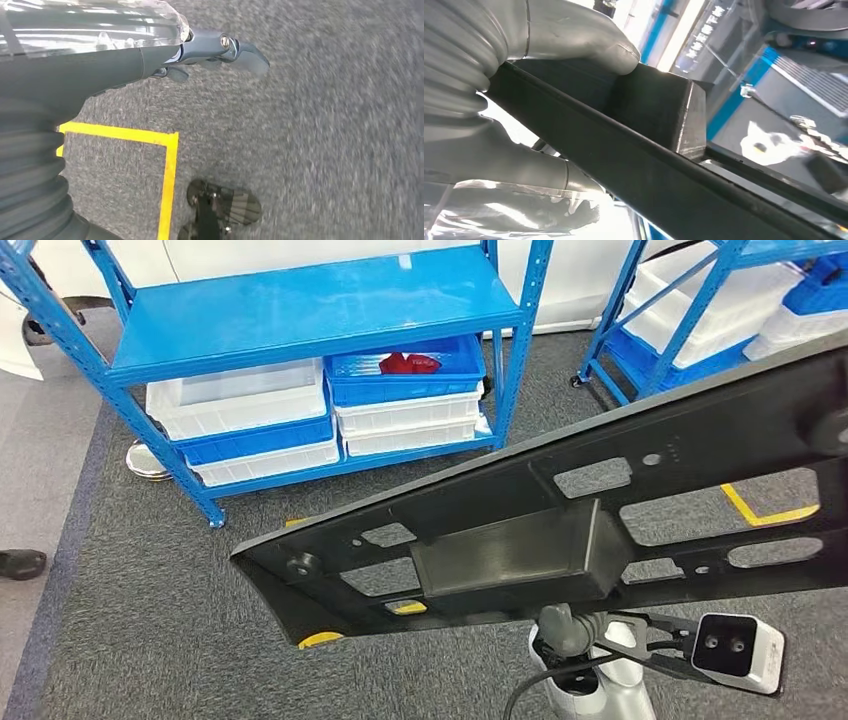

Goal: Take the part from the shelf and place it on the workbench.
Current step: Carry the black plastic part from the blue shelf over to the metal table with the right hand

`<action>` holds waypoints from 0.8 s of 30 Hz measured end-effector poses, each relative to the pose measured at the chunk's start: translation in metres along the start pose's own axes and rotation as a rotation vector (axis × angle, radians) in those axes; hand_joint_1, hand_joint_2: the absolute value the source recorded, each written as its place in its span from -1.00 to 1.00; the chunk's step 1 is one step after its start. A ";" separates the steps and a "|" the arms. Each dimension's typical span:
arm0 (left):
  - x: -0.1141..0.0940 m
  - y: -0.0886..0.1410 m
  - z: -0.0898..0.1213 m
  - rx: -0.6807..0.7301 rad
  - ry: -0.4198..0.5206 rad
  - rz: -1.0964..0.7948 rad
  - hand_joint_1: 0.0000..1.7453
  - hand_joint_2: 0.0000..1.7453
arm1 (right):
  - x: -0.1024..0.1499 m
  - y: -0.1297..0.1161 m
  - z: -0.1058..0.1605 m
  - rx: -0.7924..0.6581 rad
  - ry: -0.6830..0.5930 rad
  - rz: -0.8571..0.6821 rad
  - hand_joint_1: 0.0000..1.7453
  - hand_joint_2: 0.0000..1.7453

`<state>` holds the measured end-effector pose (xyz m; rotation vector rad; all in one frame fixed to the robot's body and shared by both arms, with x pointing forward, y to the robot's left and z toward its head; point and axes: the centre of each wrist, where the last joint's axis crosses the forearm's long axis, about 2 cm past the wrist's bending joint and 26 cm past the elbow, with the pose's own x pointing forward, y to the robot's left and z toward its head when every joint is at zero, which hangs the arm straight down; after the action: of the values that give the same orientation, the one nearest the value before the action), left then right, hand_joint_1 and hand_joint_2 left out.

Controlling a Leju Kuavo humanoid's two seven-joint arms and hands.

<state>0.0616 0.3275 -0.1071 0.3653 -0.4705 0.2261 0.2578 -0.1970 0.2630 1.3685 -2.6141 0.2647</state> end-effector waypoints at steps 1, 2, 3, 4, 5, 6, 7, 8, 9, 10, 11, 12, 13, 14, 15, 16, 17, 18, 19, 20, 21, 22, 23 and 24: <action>-0.001 0.001 0.000 0.001 0.004 -0.004 -1.00 1.00 | 0.001 0.000 -0.001 0.006 -0.005 0.000 1.00 1.00; -0.002 0.002 0.000 0.004 0.011 -0.009 -1.00 1.00 | 0.001 0.001 -0.002 0.011 -0.009 -0.002 1.00 1.00; -0.003 0.003 0.000 0.007 0.017 -0.013 -1.00 1.00 | 0.002 0.002 -0.003 0.016 -0.012 -0.003 1.00 1.00; -0.004 0.004 0.000 0.009 0.021 -0.016 -1.00 1.00 | 0.003 0.002 -0.003 0.021 -0.014 -0.004 1.00 1.00; -0.004 0.005 0.000 0.010 0.023 -0.018 -1.00 1.00 | 0.004 0.003 -0.004 0.028 -0.016 -0.005 1.00 1.00; -0.004 0.005 0.000 0.007 0.023 -0.020 -1.00 1.00 | 0.005 0.004 -0.005 0.039 -0.018 -0.004 1.00 1.00; -0.003 0.005 0.000 0.002 0.023 -0.022 -1.00 1.00 | 0.007 0.006 -0.006 0.052 -0.021 -0.001 1.00 1.00; -0.003 0.005 0.000 -0.003 0.022 -0.024 -1.00 1.00 | 0.009 0.007 -0.008 0.064 -0.024 0.003 1.00 1.00; -0.003 0.005 0.000 -0.007 0.023 -0.025 -1.00 1.00 | 0.010 0.008 -0.010 0.075 -0.030 0.007 1.00 1.00; -0.003 0.005 0.000 -0.008 0.024 -0.026 -1.00 1.00 | 0.012 0.009 -0.011 0.082 -0.035 0.010 1.00 1.00; -0.004 0.005 0.000 -0.009 0.025 -0.026 -1.00 1.00 | 0.013 0.010 -0.012 0.086 -0.039 0.013 1.00 1.00; -0.004 0.005 0.000 -0.010 0.027 -0.025 -1.00 1.00 | 0.014 0.011 -0.013 0.088 -0.043 0.015 1.00 1.00; -0.003 0.004 0.000 -0.011 0.027 -0.024 -1.00 1.00 | 0.015 0.011 -0.014 0.089 -0.046 0.016 1.00 1.00; -0.002 0.003 0.000 -0.014 0.026 -0.023 -1.00 1.00 | 0.015 0.011 -0.015 0.089 -0.051 0.018 1.00 1.00; -0.002 0.002 0.000 -0.017 0.026 -0.021 -1.00 1.00 | 0.015 0.011 -0.017 0.090 -0.059 0.018 1.00 1.00; -0.002 0.002 0.000 -0.021 0.026 -0.020 -1.00 1.00 | 0.015 0.009 -0.019 0.088 -0.070 0.016 1.00 1.00; -0.003 0.002 0.000 -0.024 0.028 -0.020 -1.00 1.00 | 0.015 0.008 -0.022 0.084 -0.083 0.012 1.00 1.00; -0.004 0.002 0.001 -0.026 0.030 -0.020 -1.00 1.00 | 0.015 0.006 -0.024 0.080 -0.094 0.007 1.00 1.00; -0.005 0.002 0.001 -0.027 0.032 -0.020 -1.00 1.00 | 0.015 0.005 -0.025 0.076 -0.101 0.004 1.00 1.00; -0.005 0.001 0.002 -0.028 0.033 -0.020 -1.00 1.00 | 0.014 0.004 -0.025 0.074 -0.104 0.002 1.00 1.00; -0.005 0.001 0.002 -0.029 0.033 -0.020 -1.00 1.00 | 0.014 0.004 -0.026 0.075 -0.104 0.001 1.00 1.00; -0.005 0.000 0.002 -0.031 0.032 -0.020 -1.00 1.00 | 0.014 0.003 -0.027 0.076 -0.106 0.000 1.00 1.00; -0.005 -0.001 0.002 -0.033 0.032 -0.022 -1.00 1.00 | 0.014 0.003 -0.027 0.077 -0.108 -0.001 1.00 1.00; -0.005 -0.002 0.002 -0.035 0.032 -0.026 -1.00 1.00 | 0.013 0.003 -0.028 0.078 -0.110 -0.002 1.00 1.00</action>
<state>0.0569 0.3242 -0.1081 0.3333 -0.4375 0.1985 0.2501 -0.1991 0.2934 1.4498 -2.7177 0.3024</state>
